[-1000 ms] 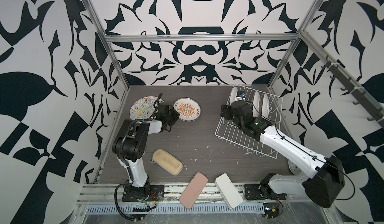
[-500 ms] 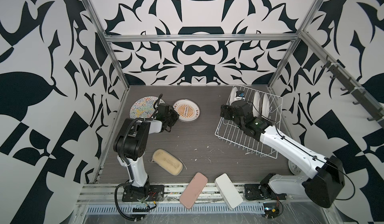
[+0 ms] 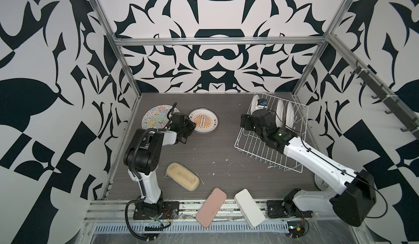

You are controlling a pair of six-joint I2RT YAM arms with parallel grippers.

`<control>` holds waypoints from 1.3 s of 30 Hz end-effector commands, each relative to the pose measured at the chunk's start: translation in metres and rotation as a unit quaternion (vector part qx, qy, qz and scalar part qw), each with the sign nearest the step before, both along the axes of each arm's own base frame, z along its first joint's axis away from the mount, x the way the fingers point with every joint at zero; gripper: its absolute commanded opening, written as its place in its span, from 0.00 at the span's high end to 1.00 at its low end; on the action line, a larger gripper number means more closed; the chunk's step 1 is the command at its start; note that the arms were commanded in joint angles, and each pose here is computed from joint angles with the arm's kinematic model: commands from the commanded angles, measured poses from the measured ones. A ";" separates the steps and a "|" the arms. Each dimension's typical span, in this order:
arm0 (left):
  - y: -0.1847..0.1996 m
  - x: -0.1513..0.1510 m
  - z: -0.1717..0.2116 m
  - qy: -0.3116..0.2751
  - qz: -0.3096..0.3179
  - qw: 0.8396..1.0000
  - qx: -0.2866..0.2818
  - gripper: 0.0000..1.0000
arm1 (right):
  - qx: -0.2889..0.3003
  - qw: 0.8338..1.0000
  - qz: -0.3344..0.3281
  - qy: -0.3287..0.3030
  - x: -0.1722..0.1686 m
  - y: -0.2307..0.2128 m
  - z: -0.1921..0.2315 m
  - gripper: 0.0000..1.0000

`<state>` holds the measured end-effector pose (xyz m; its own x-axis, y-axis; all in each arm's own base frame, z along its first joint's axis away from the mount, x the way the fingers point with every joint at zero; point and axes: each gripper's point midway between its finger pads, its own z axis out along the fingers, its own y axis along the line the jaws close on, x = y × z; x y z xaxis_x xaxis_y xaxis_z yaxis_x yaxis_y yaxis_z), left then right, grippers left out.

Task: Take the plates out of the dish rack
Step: 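Lower the plate onto the table with the left gripper while the right enters the rack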

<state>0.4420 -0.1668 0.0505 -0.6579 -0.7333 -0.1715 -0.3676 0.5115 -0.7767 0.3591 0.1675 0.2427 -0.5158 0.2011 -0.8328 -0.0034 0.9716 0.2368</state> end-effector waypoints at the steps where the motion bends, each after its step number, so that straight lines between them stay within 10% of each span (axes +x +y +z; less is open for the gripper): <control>1: 0.002 0.002 0.002 -0.006 0.004 1.000 -0.001 0.56 | 0.013 1.000 -0.004 -0.028 0.000 -0.003 0.025 0.12; 18: 0.012 -0.010 -0.007 0.036 0.016 0.999 0.026 0.11 | 0.002 0.999 -0.011 -0.031 -0.001 -0.009 0.025 0.12; 32: 0.011 -0.027 0.019 -0.014 -0.011 1.000 0.019 0.09 | -0.121 0.986 -0.110 0.002 0.003 -0.052 0.009 0.15; 39: 0.010 -0.040 0.035 -0.033 -0.034 0.999 0.026 0.09 | -0.212 0.952 -0.222 -0.006 0.010 -0.088 0.021 0.12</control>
